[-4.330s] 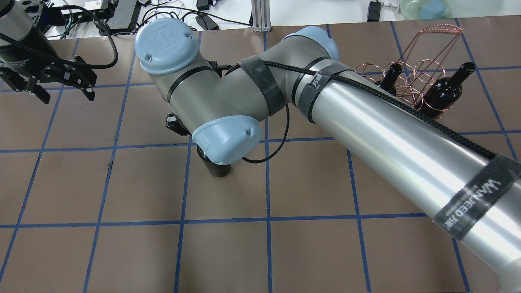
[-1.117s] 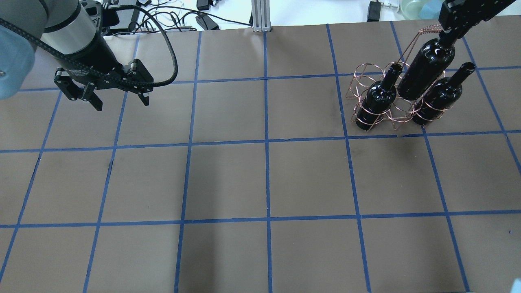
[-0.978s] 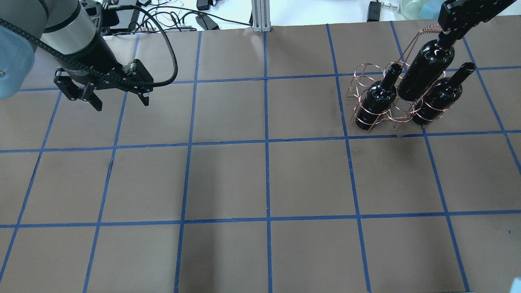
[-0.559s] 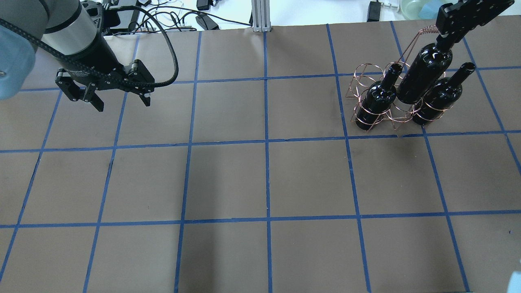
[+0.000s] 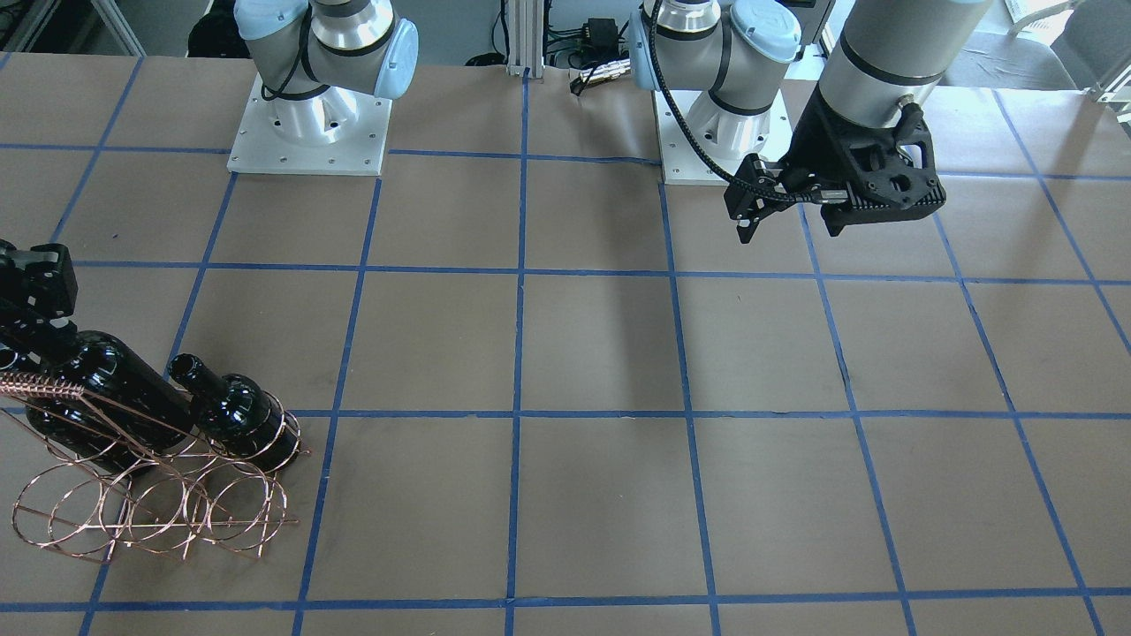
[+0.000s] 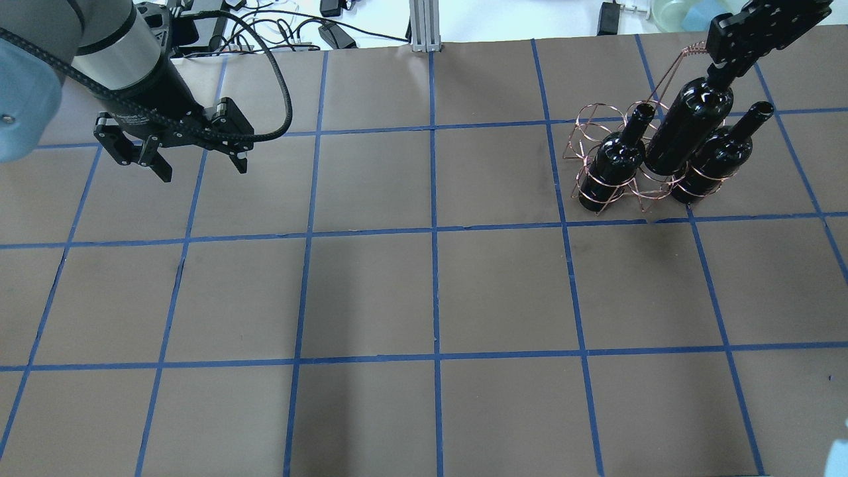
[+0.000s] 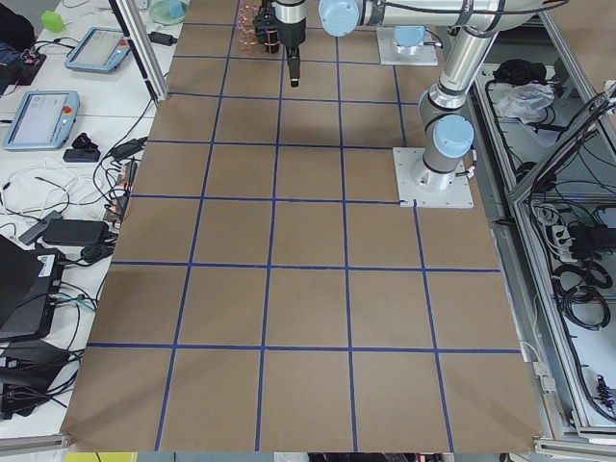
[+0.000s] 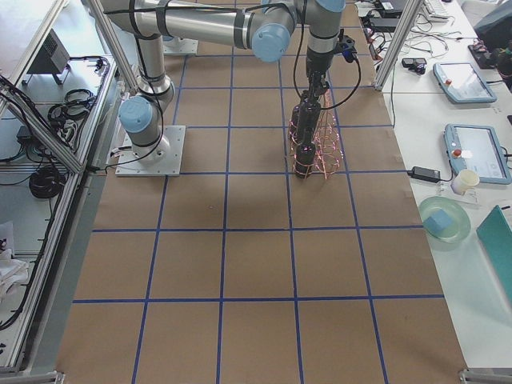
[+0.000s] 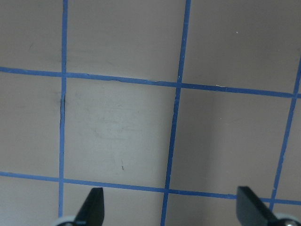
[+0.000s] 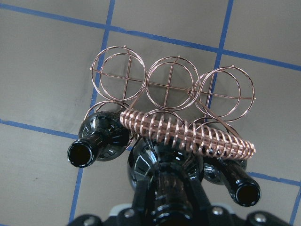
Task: Place wine into wine basket
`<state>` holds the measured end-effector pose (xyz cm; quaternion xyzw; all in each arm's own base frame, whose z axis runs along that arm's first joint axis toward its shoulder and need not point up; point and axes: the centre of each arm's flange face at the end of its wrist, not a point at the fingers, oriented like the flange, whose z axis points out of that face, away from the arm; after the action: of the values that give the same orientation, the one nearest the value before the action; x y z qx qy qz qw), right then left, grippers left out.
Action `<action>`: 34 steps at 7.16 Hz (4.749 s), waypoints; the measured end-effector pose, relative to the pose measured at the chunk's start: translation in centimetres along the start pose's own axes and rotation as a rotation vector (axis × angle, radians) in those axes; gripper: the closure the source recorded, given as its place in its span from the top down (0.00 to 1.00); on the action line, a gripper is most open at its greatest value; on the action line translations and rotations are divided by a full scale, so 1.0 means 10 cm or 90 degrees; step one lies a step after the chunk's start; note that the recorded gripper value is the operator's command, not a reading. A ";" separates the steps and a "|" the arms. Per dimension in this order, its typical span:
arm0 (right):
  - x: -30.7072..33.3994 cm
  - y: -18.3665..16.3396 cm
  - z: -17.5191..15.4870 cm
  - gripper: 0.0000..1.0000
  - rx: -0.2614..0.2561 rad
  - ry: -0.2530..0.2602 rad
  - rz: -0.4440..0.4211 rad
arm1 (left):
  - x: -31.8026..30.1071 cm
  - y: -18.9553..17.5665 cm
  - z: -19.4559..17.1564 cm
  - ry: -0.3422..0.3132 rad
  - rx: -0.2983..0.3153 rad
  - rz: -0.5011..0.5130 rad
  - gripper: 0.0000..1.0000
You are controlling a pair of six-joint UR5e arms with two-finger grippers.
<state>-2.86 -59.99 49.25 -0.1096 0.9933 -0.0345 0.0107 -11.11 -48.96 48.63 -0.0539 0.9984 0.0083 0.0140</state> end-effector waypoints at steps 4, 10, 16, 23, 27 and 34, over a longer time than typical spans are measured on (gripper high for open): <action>0.04 -0.06 0.14 0.00 -0.006 -0.002 0.000 | -0.01 0.00 0.01 -0.004 -0.001 0.000 1.00; 0.07 -0.08 0.51 0.00 -0.016 -0.004 -0.002 | -0.02 0.00 0.01 -0.005 -0.001 0.000 1.00; 0.06 -0.04 0.84 0.00 -0.035 -0.013 0.002 | -0.01 0.00 0.01 -0.005 -0.001 0.000 1.00; 0.10 -0.09 0.92 1.00 -0.036 0.000 0.037 | -0.01 0.02 0.02 -0.003 -0.006 0.001 1.00; -0.29 0.10 -0.07 1.00 -0.005 0.014 0.059 | -0.01 0.02 0.02 -0.003 -0.006 0.001 1.00; -1.88 0.44 -0.35 0.99 -0.051 0.002 0.089 | -0.01 0.03 -0.06 0.002 0.009 0.000 1.00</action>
<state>14.44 -51.41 52.64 -0.0400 0.9992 0.0059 0.0070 -11.07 -48.67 49.19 -0.0540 0.9985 0.0012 0.0125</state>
